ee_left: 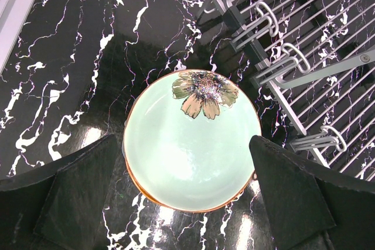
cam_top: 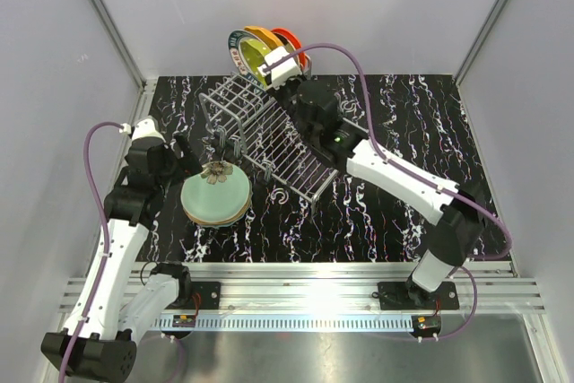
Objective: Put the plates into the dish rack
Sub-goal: Insert the plate into the dish rack
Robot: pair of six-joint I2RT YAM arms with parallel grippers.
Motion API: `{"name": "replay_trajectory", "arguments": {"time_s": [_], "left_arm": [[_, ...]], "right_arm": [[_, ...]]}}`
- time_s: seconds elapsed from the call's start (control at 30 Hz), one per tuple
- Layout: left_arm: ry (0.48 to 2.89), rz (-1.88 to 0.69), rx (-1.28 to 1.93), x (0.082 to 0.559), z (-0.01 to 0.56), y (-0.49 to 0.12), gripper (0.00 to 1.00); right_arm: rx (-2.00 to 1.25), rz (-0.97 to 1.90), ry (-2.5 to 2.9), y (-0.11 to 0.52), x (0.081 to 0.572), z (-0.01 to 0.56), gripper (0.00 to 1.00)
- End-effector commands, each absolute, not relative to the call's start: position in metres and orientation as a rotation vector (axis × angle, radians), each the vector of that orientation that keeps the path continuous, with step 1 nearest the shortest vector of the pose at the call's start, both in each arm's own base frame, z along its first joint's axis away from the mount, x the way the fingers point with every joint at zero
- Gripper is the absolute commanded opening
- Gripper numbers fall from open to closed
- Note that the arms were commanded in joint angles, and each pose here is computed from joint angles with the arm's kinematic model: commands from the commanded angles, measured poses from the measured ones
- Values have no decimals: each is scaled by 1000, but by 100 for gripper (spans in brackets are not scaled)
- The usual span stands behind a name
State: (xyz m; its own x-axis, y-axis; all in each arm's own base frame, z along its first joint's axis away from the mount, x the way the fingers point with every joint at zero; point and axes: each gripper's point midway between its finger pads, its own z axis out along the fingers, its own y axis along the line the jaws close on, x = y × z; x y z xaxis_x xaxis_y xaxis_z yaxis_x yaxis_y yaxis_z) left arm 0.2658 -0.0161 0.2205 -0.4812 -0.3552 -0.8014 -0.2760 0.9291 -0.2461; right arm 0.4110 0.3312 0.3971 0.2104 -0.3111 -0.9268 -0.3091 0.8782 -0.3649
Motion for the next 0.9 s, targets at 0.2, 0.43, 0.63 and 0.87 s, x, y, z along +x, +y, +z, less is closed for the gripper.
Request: {"name": "replay_trajectory", "arguments": {"time_s": [0.2,0.43,0.63,0.87], "left_arm": [[2070,-128,-439,272,229,-19,99],[2072,-119,-445,272,229,-18,99],[2077,-119,-445,273,228,-18,99],[2081,-120,-442,273,228,-18,99]], "right_arm": [[-385,14,1194,326,415,479,0],[-397,2,1193,329,420,476,0],[-406,-1,1177,333,423,484,0],[-410,22,1198,337,428,473,0]]}}
